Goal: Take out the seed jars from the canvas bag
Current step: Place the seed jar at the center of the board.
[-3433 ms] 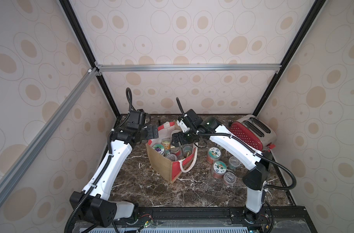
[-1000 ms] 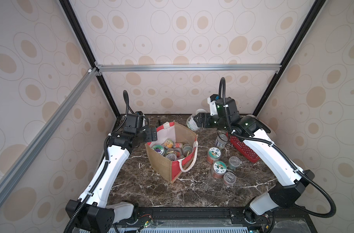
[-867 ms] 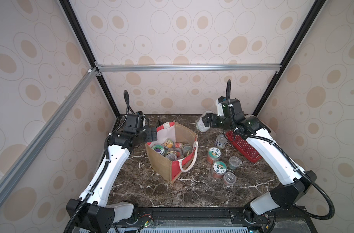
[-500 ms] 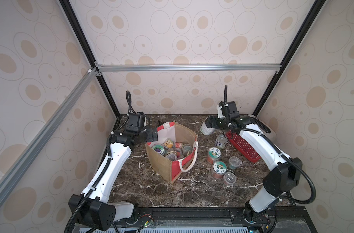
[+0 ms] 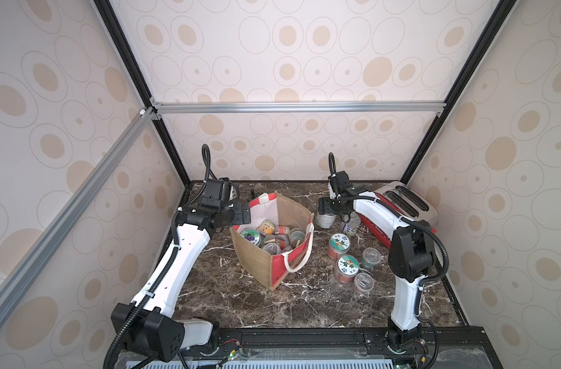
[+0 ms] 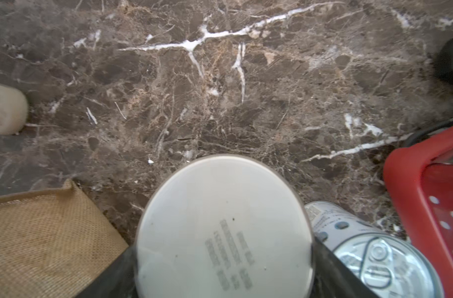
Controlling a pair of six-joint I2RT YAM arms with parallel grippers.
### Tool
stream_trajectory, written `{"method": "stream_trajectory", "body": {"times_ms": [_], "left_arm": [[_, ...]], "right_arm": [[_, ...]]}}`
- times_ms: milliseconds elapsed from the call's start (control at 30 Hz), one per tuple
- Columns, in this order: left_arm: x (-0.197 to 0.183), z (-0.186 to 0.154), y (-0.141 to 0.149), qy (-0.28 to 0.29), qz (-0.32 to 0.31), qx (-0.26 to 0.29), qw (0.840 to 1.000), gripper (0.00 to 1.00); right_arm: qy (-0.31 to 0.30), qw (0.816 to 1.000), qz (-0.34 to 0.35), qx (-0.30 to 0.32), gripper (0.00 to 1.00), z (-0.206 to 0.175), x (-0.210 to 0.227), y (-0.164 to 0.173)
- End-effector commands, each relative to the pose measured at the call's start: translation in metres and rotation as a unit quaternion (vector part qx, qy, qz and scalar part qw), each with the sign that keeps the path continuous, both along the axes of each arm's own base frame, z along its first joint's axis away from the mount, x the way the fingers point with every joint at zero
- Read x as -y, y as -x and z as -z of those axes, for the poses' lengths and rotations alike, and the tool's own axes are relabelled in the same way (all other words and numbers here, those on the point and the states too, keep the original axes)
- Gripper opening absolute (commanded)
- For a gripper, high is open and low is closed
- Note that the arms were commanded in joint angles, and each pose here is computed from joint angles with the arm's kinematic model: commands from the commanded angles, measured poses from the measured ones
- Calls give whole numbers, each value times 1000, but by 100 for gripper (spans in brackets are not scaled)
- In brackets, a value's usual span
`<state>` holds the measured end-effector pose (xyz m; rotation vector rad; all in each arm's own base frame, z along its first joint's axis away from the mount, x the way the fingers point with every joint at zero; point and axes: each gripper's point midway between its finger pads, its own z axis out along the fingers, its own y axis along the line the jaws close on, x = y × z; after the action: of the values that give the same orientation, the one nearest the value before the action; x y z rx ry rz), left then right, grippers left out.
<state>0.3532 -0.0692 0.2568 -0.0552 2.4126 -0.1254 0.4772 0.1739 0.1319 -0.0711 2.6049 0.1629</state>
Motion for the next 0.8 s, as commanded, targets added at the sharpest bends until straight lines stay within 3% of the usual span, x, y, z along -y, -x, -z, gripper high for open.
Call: {"method": "stream_trajectory", "body": {"times_ms": [0,100,300,467,767], "left_arm": [[0,0,-2,-14,14,-3,1000,98],[0,3,-5,-18,19,-6,1000,98],[2,9,-14,-30,29,-12,999,98],[8,10,-26,-28,41,-12,999,98],[26,19,-52,-22,69,-18,997,78]], "right_arm": [[18,1000,-2,20,91,-17,9,-1],[10,1000,-6,21,99,-30,8,7],[-19,1000,-17,15,100,-58,6,30],[-84,995,-45,18,100,-88,-7,59],[-216,969,-118,20,97,-131,-42,104]]}}
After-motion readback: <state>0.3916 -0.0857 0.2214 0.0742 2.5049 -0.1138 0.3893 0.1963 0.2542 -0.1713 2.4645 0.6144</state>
